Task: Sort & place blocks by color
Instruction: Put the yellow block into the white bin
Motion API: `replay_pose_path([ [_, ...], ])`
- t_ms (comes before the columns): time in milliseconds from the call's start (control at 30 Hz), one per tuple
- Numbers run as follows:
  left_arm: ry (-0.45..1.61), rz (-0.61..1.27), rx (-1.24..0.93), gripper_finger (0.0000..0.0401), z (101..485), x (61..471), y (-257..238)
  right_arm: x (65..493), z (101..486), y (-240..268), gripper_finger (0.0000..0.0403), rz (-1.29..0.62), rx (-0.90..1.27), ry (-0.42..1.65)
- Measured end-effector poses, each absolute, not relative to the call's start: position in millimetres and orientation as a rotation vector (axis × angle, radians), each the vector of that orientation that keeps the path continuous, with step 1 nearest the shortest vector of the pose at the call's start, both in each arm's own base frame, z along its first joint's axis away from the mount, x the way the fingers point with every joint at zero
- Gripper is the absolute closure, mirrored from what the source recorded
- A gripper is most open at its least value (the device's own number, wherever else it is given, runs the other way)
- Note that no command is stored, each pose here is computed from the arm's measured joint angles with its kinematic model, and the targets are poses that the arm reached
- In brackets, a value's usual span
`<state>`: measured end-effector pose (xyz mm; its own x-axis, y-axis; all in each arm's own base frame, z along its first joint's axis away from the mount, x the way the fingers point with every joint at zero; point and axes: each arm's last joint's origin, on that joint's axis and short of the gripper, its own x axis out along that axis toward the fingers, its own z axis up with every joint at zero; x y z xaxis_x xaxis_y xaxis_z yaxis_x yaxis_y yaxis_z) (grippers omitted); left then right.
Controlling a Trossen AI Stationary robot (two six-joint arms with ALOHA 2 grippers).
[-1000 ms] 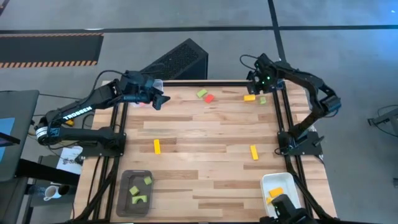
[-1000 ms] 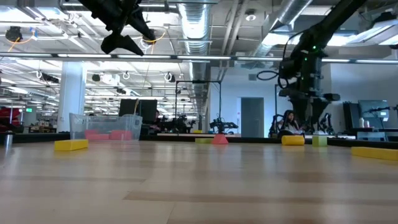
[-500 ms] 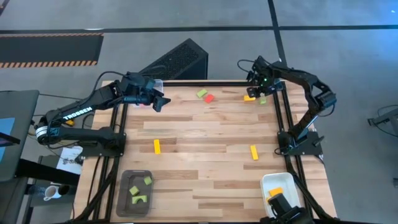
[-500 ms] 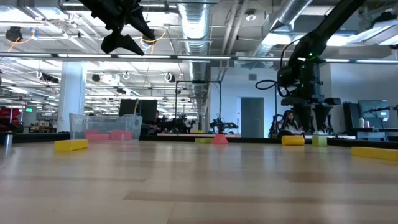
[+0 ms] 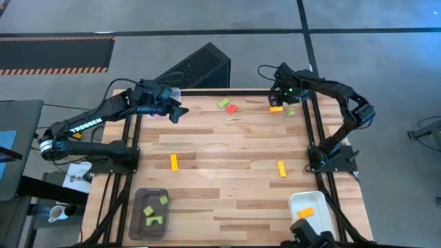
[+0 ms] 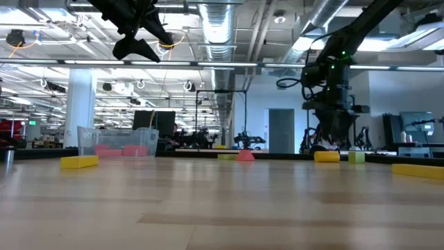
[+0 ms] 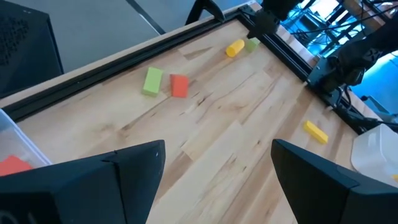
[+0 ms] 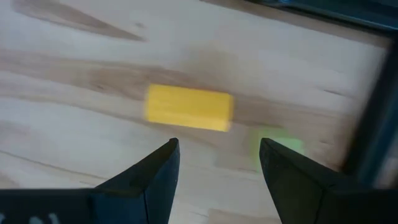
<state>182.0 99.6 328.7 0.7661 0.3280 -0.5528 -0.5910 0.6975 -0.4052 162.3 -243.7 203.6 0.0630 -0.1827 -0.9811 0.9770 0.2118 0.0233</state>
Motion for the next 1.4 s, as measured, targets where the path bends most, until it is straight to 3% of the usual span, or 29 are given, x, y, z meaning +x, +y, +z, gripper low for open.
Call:
replay_pose_path([
  [333,0.477,0.528,-0.591,0.0126,328,182,100,186,186,-247,0.015,-1.085,0.928,1.09],
  [833,0.497,0.525,-0.58,0.0126,327,181,99,175,185,-255,0.003,-1.11,0.975,1.081],
  [1400,0.496,0.521,-0.569,0.0126,327,181,99,180,185,-244,0.0011,-1.121,1.018,1.111],
])
